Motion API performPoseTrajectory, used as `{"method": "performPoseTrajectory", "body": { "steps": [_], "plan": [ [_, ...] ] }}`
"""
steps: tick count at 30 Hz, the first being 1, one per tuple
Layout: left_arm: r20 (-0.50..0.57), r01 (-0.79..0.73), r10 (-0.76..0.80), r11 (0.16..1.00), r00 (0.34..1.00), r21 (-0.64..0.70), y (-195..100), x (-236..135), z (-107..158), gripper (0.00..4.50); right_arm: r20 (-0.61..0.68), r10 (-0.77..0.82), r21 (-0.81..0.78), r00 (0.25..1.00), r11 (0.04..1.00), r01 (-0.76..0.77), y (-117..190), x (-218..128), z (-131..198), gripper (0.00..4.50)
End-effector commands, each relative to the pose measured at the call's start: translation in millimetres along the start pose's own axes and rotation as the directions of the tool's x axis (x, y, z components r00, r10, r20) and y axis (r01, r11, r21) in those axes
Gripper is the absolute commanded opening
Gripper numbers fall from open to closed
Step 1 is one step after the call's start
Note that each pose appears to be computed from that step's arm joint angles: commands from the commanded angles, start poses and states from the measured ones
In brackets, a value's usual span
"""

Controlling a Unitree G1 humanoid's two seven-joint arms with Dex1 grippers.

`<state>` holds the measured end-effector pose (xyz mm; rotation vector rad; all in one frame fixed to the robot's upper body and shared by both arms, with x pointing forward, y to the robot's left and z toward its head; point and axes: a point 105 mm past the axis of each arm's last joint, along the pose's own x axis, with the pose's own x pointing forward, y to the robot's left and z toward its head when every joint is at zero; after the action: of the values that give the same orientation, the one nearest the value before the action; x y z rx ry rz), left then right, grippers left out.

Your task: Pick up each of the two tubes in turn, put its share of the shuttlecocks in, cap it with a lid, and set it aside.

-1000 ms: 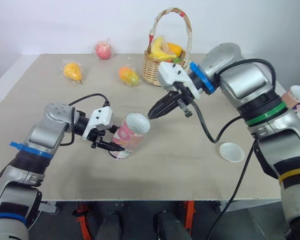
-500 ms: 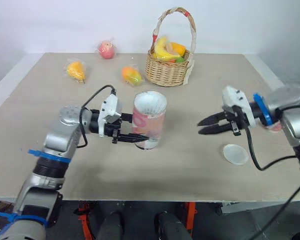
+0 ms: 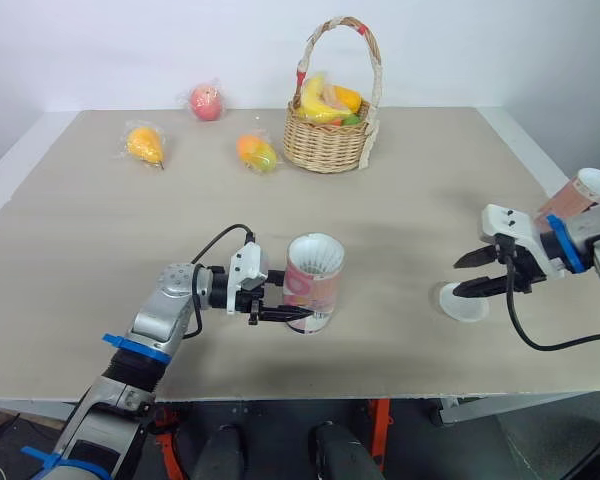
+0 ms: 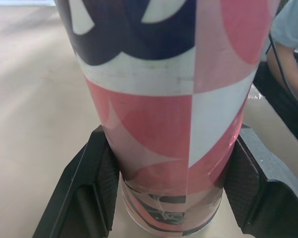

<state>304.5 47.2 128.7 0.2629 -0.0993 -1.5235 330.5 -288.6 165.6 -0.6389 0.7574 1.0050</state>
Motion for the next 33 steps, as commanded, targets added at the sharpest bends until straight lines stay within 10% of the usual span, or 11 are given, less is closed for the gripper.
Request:
{"method": "performPoseTrajectory", "body": {
  "steps": [1, 10, 17, 18, 33],
  "plan": [
    [-0.001, -0.024, 0.024, 0.999, 1.000, 0.047, -2.4, 1.9, -6.6, 2.54, -0.016, 0.009, 0.001, 1.000, 1.000, -0.009, -2.2, -2.8, -3.3, 3.08],
    [0.001, -0.032, 0.032, 0.999, 0.999, 0.033, -5.8, 1.3, -15.9, 2.54, -0.109, 0.006, 0.067, 0.994, 0.998, 0.001, -6.7, 10.6, -34.5, 3.08],
    [-0.012, -0.021, 0.021, 1.000, 1.000, 0.015, -6.4, -2.7, -17.4, 2.54, -0.158, 0.057, -0.032, 0.986, 0.998, -0.062, 3.0, 12.2, -36.5, 0.72],
    [-0.013, -0.020, 0.021, 1.000, 1.000, 0.015, -6.2, -3.0, -17.5, 2.54, -0.145, 0.056, -0.054, 0.988, 0.996, -0.065, 3.5, 11.7, -30.3, 0.07],
    [-0.032, -0.006, 0.007, 1.000, 0.999, 0.017, 0.5, -4.6, -16.5, 2.54, 0.270, 0.327, -0.610, 0.906, 0.786, -0.102, 93.9, -41.0, 170.9, 0.07]
  ]
}}
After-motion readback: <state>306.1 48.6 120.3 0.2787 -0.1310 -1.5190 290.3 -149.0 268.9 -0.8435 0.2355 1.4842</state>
